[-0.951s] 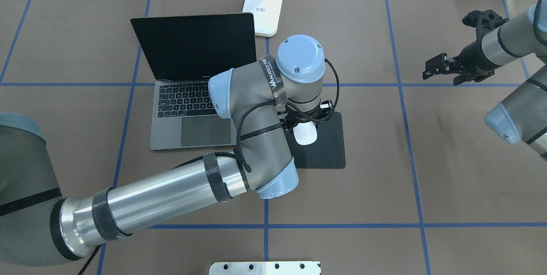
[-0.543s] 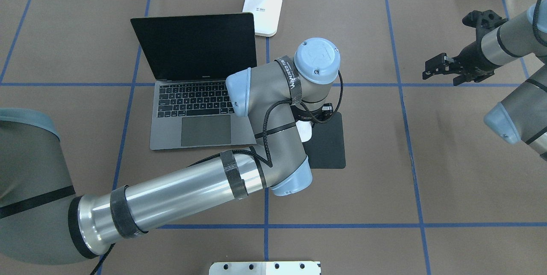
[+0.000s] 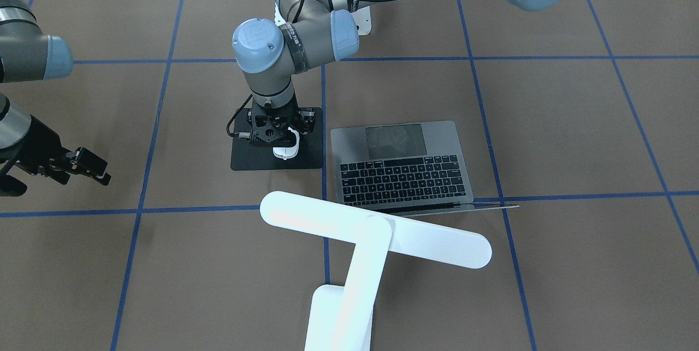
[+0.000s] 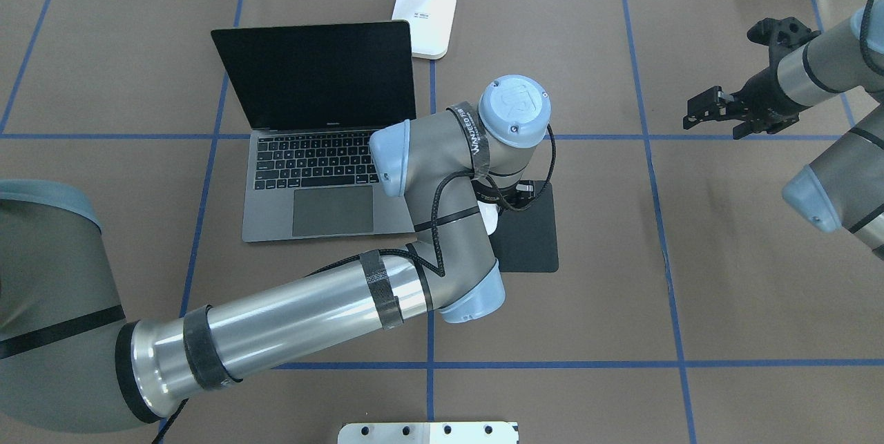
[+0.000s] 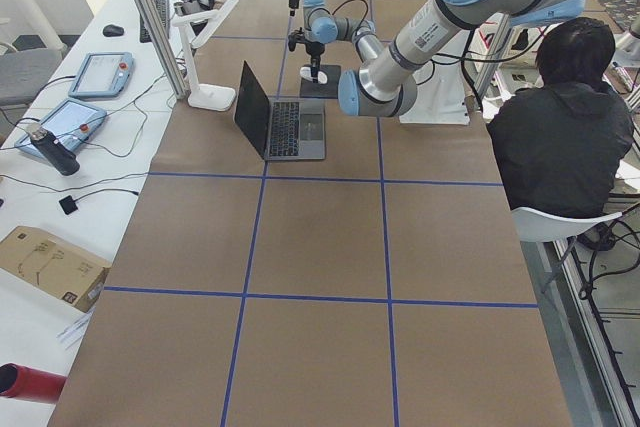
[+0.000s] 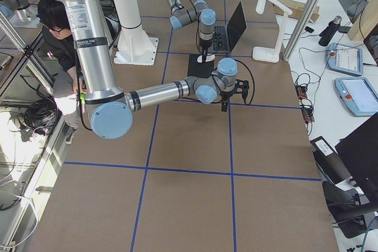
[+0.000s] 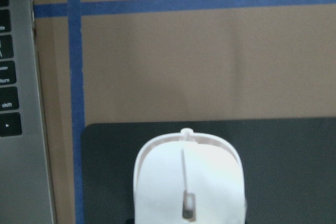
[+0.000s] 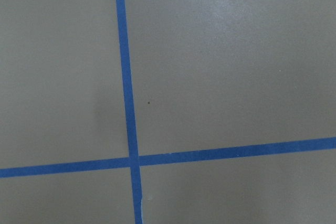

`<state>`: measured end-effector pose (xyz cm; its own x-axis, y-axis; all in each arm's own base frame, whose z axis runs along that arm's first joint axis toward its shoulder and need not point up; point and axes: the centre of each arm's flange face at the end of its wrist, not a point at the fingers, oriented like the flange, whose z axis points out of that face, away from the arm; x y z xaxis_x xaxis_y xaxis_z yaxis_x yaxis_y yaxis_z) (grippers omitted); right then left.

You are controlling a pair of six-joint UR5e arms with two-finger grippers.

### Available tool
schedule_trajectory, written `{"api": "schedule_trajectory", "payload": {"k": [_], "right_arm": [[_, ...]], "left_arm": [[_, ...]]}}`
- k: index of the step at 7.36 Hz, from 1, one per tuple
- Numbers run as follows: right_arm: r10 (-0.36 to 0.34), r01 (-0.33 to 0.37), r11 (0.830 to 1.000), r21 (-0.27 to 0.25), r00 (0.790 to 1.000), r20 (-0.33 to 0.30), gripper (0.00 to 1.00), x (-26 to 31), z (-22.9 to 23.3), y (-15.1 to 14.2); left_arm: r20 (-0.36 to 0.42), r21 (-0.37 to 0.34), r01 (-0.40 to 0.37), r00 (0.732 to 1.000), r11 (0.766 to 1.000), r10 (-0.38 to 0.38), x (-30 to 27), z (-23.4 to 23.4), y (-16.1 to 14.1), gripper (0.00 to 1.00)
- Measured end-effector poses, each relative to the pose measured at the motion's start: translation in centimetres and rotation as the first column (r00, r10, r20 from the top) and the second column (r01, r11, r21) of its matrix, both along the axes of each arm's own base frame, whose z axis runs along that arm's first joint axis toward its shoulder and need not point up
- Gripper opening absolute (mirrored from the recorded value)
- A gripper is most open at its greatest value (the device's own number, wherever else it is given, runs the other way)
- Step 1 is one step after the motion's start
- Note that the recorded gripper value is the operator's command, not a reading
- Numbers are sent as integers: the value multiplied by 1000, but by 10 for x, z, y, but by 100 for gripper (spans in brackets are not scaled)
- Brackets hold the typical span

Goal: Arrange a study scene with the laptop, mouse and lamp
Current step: 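Lower the white mouse onto the black mouse pad with the left gripper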

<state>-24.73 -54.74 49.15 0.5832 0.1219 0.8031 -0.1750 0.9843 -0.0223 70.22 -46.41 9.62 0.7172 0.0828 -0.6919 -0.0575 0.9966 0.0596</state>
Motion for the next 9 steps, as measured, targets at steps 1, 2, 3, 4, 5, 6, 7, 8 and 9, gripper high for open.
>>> {"api": "schedule_trajectory", "payload": {"k": [1, 2, 3, 4, 5, 6, 7, 8, 9], "right_arm": [[0, 0, 1000, -3, 1000, -2, 100, 0, 2, 0], [0, 0, 1000, -8, 1000, -5, 100, 0, 3, 0], [0, 0, 1000, -14, 1000, -8, 100, 0, 4, -1], [0, 0, 1000, -18, 1000, -11, 100, 0, 5, -1], [0, 0, 1000, -20, 1000, -12, 100, 0, 5, -1], [0, 0, 1000, -22, 1000, -13, 100, 0, 6, -1], [0, 0, 1000, -25, 1000, -15, 100, 0, 7, -1], [-1, 0, 1000, -28, 1000, -17, 100, -1, 8, -1], [-1, 1, 1000, -30, 1000, -18, 100, -2, 9, -1]], "left_arm": [[2, 24, -29, 1000, 999, 29, 1, 1, 2, 27], [3, 39, -51, 999, 998, 51, 4, 1, 6, 28], [8, 43, -66, 998, 997, 65, 6, 2, 11, 29], [19, 38, -76, 997, 996, 75, 9, 3, 17, 30], [26, 33, -83, 996, 996, 82, 11, 4, 22, 38], [29, 29, -87, 996, 996, 87, 13, 4, 27, 54], [30, 27, -90, 996, 996, 89, 15, 4, 30, 69], [32, 26, -93, 995, 995, 92, 16, 4, 32, 95], [33, 26, -96, 995, 995, 95, 18, 5, 34, 99]]}}
